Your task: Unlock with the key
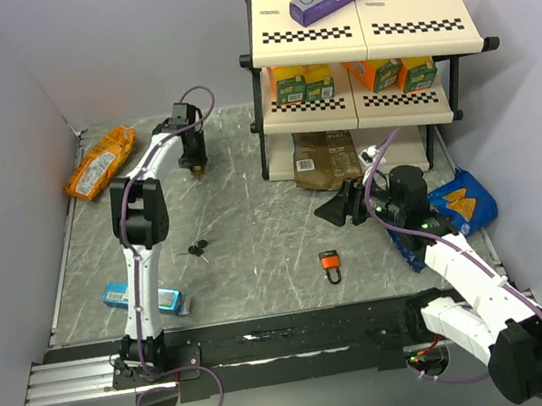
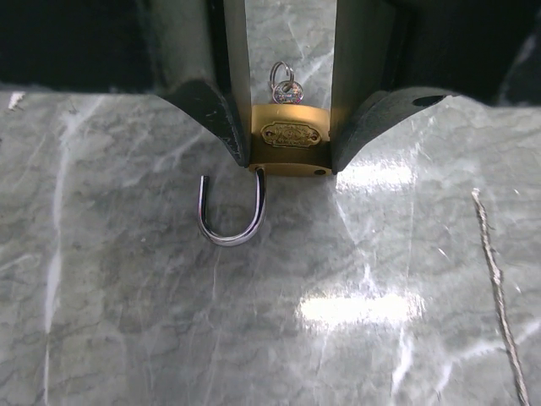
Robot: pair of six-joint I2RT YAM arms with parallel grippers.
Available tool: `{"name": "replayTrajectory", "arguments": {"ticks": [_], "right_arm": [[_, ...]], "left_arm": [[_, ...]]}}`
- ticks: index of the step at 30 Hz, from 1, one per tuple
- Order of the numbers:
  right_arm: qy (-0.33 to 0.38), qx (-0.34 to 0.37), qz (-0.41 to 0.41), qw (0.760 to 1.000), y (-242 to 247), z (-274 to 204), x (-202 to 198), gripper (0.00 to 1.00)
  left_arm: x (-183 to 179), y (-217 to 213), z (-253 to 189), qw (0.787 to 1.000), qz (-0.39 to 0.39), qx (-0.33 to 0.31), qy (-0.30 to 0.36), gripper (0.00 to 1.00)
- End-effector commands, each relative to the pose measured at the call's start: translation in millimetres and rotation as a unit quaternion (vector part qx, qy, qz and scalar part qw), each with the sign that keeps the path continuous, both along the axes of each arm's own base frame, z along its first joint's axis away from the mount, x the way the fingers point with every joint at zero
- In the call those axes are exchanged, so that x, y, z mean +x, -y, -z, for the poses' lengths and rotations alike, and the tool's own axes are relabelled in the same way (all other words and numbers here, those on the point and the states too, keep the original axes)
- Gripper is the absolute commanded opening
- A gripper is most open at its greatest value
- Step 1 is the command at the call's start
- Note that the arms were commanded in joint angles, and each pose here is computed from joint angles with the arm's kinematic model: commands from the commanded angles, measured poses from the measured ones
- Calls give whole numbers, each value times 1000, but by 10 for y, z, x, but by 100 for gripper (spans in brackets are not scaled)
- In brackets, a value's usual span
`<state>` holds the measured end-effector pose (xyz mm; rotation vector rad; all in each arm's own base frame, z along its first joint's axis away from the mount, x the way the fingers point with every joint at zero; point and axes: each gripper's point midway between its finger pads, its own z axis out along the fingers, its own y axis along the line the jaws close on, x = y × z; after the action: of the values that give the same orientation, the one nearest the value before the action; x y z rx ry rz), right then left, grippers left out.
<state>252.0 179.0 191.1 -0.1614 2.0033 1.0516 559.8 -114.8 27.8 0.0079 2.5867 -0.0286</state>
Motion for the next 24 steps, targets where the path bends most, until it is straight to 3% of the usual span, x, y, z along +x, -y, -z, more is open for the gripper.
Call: {"name": "replayTrajectory", "arguments": {"ticks": [1,3,9,10,13,19,24], "right_arm": [[14,2,4,1000,15,-63,45,73],[15,0,5,1000,19,-63,52,75],[7,-6,6,1000,30,-14,44,80],[6,-7,7,1000,32,-11,44,81],[7,-8,6,1000,34,-3,43,82],[7,-20,12,1000,66,25,44,82],[10,-38,33,999,146,55,74,81]], "left_arm": [[-122,-139,409,999,-5,38,-39,3],[-101,-119,357,999,-10,31,-32,10],[-37,-49,113,1000,-12,9,-11,45],[-37,-35,88,1000,-11,5,-9,55],[-30,19,1,1000,0,-8,-3,69],[15,102,-268,999,3,-32,22,79],[25,285,-871,993,31,-78,81,90]]}}
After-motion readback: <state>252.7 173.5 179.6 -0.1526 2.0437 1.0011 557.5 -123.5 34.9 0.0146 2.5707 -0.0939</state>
